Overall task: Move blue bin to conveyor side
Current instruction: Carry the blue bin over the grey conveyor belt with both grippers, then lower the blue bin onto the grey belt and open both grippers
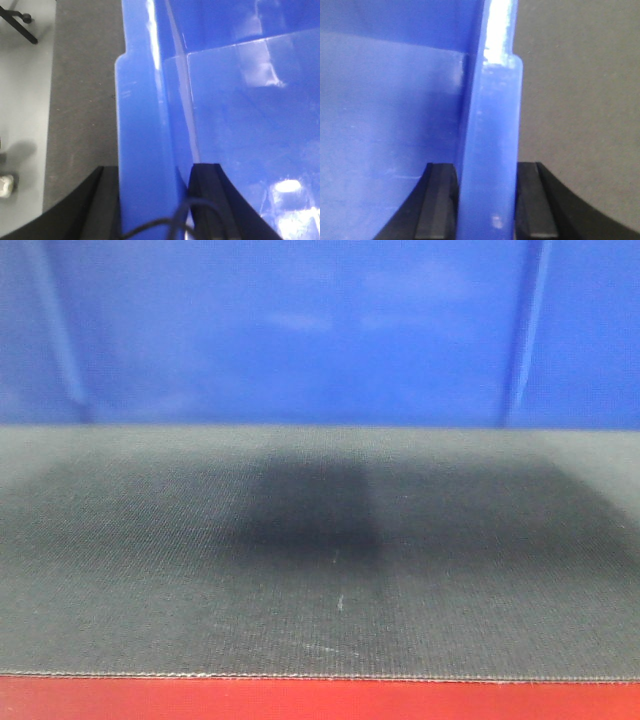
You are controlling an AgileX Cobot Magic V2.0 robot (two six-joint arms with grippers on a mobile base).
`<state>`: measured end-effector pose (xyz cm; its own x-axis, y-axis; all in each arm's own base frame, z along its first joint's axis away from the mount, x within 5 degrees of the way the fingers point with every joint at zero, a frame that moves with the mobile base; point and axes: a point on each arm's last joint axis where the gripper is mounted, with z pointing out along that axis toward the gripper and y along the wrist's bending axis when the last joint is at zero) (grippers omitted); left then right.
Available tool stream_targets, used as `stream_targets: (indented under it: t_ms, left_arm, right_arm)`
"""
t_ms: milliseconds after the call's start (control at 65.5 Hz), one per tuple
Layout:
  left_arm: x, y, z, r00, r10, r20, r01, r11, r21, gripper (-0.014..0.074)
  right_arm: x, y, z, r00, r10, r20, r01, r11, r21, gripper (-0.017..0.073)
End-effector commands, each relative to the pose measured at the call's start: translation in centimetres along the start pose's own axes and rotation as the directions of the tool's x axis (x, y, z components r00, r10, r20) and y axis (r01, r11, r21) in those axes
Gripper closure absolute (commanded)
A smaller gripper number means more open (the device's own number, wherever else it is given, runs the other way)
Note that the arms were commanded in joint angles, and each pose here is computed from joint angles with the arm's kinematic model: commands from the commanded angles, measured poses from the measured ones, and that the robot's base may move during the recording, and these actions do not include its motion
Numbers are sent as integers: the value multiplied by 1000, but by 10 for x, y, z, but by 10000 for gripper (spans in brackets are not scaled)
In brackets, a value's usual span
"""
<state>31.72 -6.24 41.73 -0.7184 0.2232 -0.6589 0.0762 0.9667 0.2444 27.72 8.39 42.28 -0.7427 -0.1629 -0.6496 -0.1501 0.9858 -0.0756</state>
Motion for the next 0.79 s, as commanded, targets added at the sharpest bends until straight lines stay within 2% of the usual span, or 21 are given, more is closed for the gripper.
stream_targets:
  t_ms: [0,137,229,321,473,580,702,778]
  left_arm:
    - [-15,-15,9,995,-23,101,13,995,101,613]
    - [-13,-16,34,999,-21,45,16,996,90,613]
    - [-14,-18,48,999,-19,31,16,996,87,613]
    - [-14,-22,62,1000,-14,24,12,996,92,613]
    - [-11,-30,88,1000,3,-23,-1,995,95,563]
    - [-9,-34,100,999,11,-49,-7,995,96,424]
    - [-8,-36,104,999,13,-51,-8,995,98,185]
    - [-9,-36,104,999,11,-40,-7,995,101,39]
  right_arm:
    - [-20,17,6,986,2,168,17,994,-108,638]
    - [-24,22,36,991,-8,134,22,994,-102,636]
    - [-24,27,56,995,-17,98,27,995,-100,597]
    - [-24,30,73,997,-24,68,31,995,-98,517]
    - [-22,34,95,999,-33,33,36,995,-96,316]
    - [-23,35,98,999,-34,37,37,995,-97,185]
    - [-24,33,99,998,-42,50,45,996,-76,24]
    - [-24,31,99,998,-40,51,43,998,-55,0]
